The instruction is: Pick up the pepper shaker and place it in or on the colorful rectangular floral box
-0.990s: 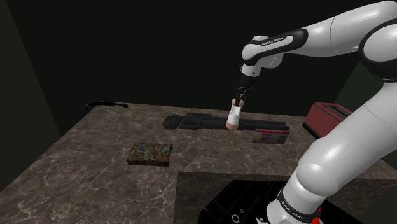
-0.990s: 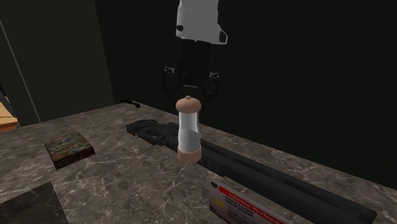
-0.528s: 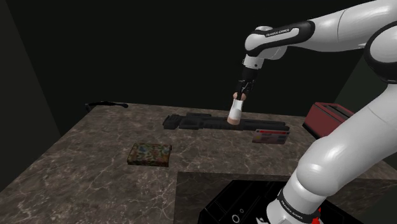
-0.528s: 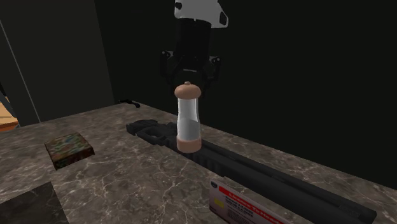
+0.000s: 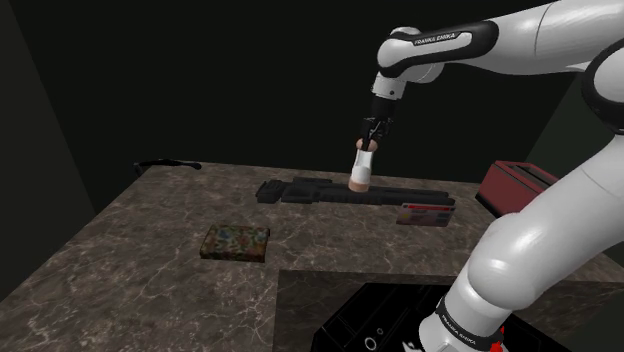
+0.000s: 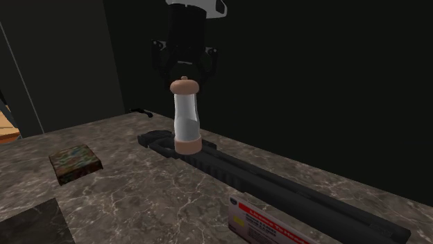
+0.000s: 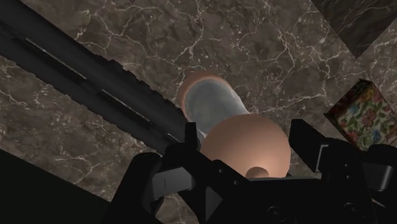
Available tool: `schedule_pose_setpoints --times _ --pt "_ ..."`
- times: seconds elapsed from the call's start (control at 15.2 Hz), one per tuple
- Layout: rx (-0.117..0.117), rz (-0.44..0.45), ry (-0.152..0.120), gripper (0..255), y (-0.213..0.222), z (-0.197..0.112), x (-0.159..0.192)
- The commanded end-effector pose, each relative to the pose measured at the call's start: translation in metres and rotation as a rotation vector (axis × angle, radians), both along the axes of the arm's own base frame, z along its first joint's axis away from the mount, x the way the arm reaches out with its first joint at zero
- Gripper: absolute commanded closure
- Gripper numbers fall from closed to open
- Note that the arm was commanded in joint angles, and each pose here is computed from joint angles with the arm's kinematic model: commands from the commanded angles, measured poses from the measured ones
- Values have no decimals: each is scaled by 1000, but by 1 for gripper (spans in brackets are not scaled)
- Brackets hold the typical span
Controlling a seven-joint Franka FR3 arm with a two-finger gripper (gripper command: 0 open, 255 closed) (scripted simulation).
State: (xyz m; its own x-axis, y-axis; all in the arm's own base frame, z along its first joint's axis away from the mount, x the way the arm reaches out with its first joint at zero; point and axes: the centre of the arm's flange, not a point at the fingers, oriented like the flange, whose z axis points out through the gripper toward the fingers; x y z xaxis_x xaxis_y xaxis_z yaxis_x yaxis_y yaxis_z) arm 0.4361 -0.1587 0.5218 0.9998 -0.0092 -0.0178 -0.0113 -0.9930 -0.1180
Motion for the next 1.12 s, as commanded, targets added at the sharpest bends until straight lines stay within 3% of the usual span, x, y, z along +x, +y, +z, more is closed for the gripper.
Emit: schedule_pose_setpoints --times 0.0,1.06 --pt "0 -1 0 255 27 4 4" --pt "0 -1 0 255 229 34 57"
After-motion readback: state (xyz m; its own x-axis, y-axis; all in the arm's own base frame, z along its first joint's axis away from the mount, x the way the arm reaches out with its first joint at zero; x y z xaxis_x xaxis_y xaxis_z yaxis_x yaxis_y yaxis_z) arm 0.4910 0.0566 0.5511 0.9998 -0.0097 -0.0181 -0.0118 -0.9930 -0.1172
